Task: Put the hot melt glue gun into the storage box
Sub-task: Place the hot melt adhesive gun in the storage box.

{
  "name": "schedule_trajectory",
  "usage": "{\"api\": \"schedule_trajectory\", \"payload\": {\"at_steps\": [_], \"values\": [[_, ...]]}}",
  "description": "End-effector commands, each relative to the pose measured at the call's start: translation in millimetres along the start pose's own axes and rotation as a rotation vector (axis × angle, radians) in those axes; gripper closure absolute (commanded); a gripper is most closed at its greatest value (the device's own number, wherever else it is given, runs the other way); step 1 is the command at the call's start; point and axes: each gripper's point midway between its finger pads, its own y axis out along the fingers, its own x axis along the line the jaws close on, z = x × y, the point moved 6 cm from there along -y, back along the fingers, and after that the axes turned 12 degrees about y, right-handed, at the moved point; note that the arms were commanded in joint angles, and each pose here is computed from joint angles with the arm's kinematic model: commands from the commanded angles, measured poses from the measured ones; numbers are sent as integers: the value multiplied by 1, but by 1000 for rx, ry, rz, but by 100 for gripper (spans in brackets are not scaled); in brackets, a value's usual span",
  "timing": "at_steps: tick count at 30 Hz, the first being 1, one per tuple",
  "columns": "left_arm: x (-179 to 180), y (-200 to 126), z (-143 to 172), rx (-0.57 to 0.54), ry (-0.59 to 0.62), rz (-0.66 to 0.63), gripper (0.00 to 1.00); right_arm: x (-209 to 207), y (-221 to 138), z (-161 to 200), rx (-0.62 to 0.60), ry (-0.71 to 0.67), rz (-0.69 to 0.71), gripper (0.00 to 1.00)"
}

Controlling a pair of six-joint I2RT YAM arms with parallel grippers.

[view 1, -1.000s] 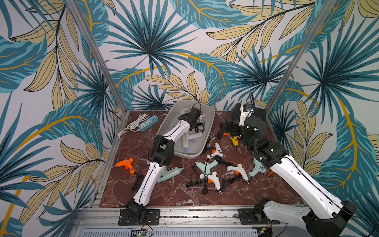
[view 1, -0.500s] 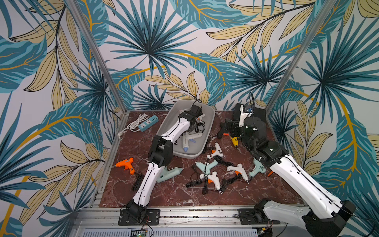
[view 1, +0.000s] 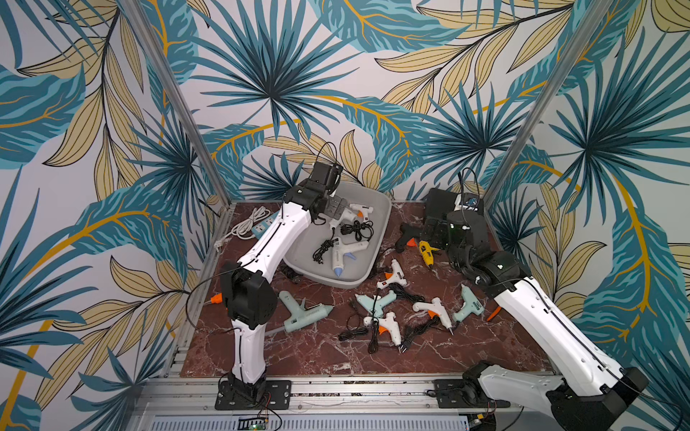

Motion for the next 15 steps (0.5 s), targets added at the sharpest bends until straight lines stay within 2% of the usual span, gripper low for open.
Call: {"api": "schedule_trajectory", "payload": {"at_steps": [1,4,8,10,15], "values": [[1,4,18,-8,-186,110,0,-24,3,1,71,97,55,1],[-6,6,30,-19,-270,229,1,-48,18,8,142,163,92,1],[-29,13,37,-42,-354,465,12,-77,37,20,211,180,173,1],[-40,21,40,-28,-376,540,17,-88,46,28,259,190,188,1],[-46,52,52,41,-406,559,21,-112,70,45,382,210,209,6]]}}
